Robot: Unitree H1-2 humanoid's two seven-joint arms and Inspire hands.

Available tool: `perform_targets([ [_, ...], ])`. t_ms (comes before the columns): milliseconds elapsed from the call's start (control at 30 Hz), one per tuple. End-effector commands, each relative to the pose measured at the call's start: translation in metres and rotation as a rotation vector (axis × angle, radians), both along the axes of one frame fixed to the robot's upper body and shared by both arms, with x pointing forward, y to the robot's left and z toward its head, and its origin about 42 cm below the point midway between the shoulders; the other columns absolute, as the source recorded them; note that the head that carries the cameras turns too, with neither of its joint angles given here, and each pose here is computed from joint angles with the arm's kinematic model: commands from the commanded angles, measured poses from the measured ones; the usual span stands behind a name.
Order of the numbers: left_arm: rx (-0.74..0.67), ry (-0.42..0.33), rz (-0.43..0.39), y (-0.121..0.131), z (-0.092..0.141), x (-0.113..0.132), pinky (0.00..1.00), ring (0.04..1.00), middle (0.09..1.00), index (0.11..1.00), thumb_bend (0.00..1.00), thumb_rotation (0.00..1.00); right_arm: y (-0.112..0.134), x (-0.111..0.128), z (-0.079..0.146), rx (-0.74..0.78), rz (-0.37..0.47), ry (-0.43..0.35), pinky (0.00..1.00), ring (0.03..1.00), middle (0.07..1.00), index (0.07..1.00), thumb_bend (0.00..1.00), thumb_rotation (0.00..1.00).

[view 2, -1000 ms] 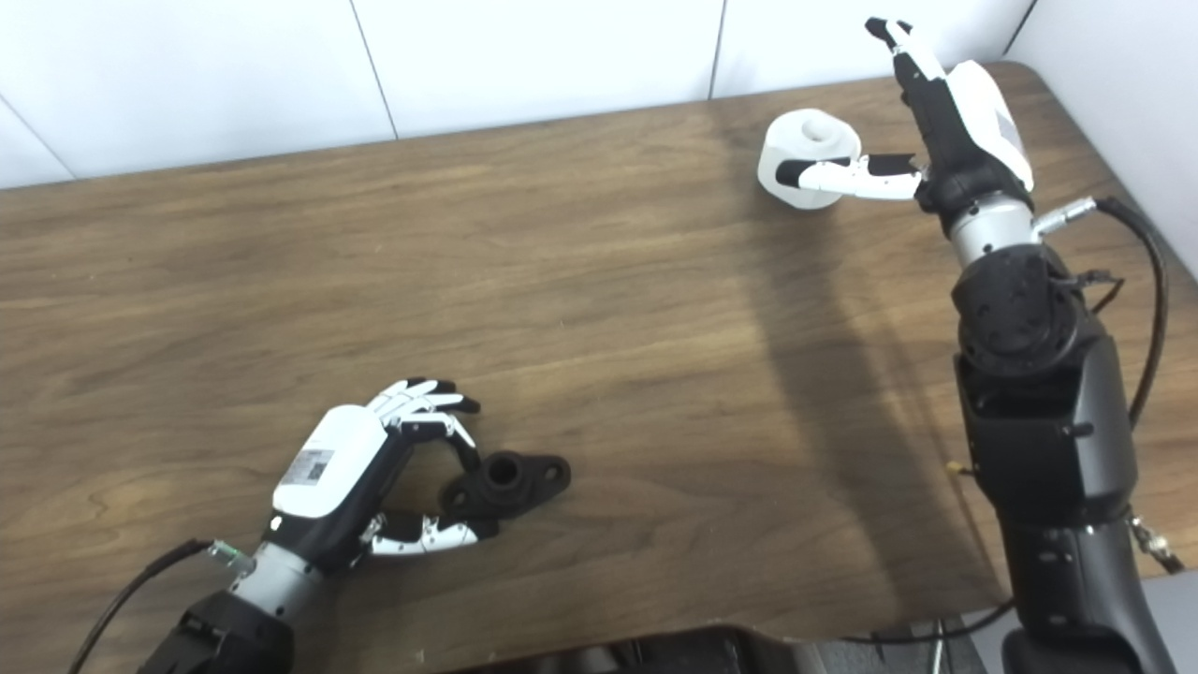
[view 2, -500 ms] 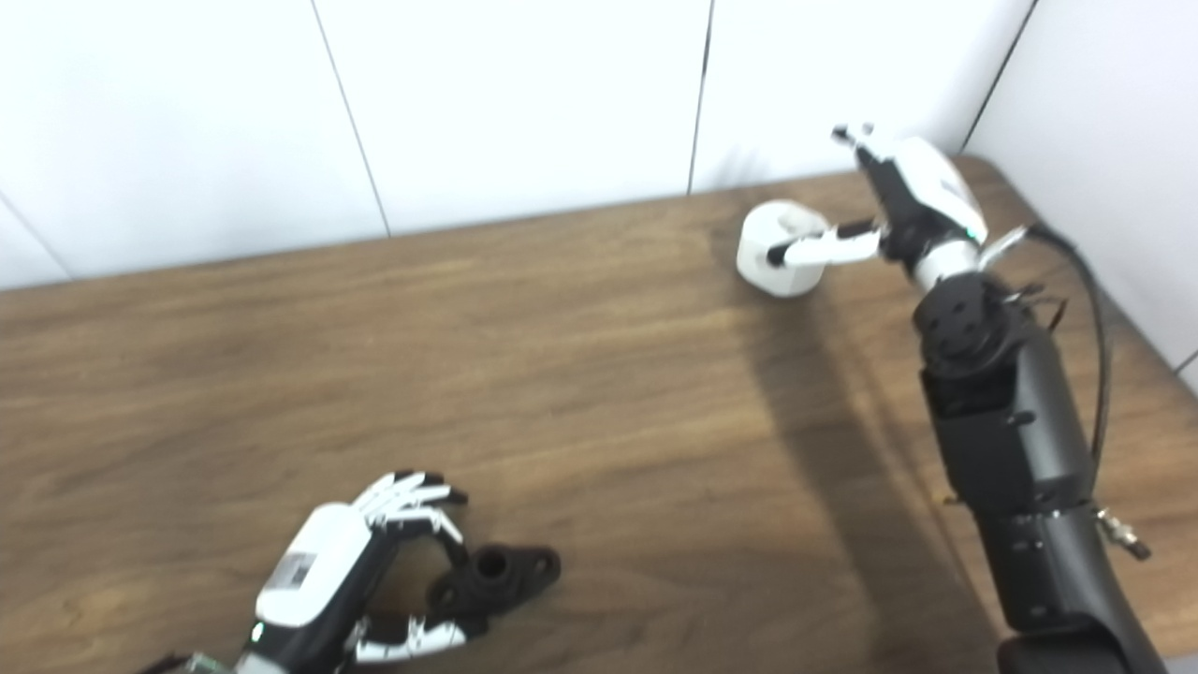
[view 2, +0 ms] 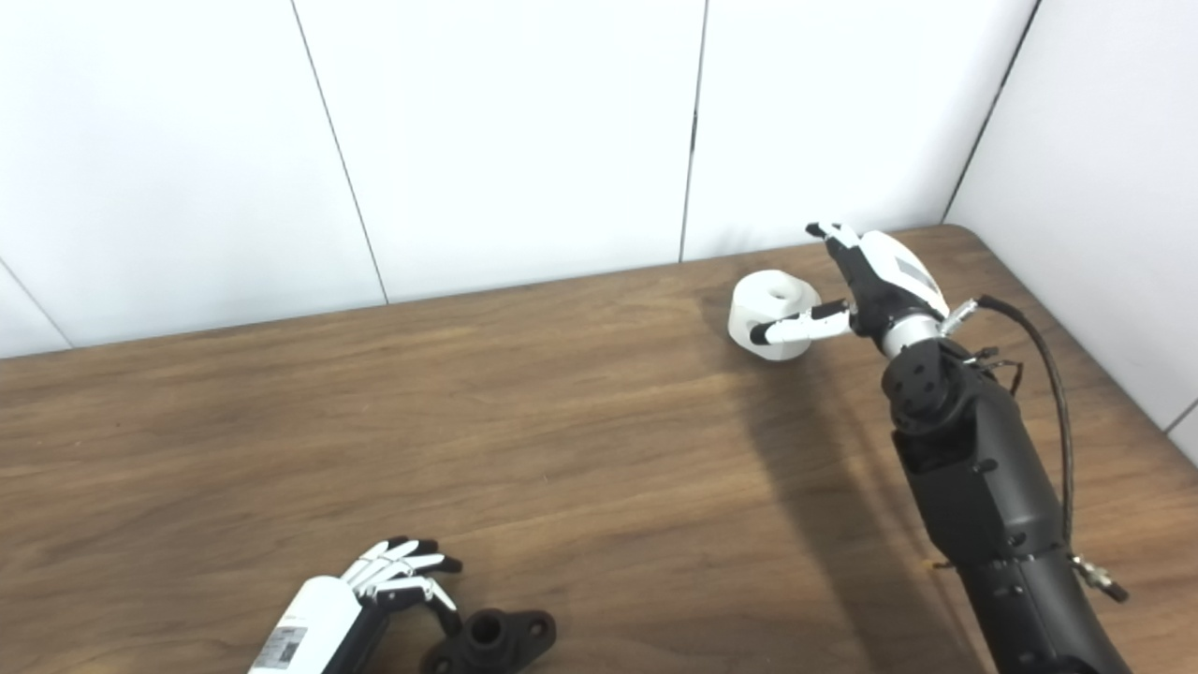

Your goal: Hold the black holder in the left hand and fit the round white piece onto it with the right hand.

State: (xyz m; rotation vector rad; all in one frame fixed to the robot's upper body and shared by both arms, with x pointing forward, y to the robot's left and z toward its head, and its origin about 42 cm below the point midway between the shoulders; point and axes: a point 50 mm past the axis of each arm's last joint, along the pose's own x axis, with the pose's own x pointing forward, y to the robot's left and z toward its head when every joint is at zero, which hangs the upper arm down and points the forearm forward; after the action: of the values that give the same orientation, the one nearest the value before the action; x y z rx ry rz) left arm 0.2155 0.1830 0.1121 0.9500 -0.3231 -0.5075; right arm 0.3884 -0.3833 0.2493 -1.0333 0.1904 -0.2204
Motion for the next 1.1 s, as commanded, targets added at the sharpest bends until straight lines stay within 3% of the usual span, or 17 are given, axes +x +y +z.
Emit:
perform_targets([
  [0,0.12,0.175,0.021,0.012,-0.035,-0.012,0.9,0.88,0.791,0.484,0.52,0.05,-0.004,0.008,0.031,-0.042,-0.008,-0.084,0.97,1.0,0.983,0.923,0.9,0.4],
  [533,0.122,0.17,0.023,0.013,-0.033,-0.013,0.89,0.871,0.783,0.484,0.52,0.05,-0.006,0.03,0.02,-0.069,-0.049,-0.014,0.95,1.0,0.974,0.895,0.9,0.42],
  [1067,0.121,0.163,0.021,0.011,-0.031,-0.013,0.89,0.874,0.783,0.484,0.52,0.05,0.002,0.047,0.024,-0.138,-0.023,0.036,0.96,0.992,0.92,0.849,0.88,0.41],
])
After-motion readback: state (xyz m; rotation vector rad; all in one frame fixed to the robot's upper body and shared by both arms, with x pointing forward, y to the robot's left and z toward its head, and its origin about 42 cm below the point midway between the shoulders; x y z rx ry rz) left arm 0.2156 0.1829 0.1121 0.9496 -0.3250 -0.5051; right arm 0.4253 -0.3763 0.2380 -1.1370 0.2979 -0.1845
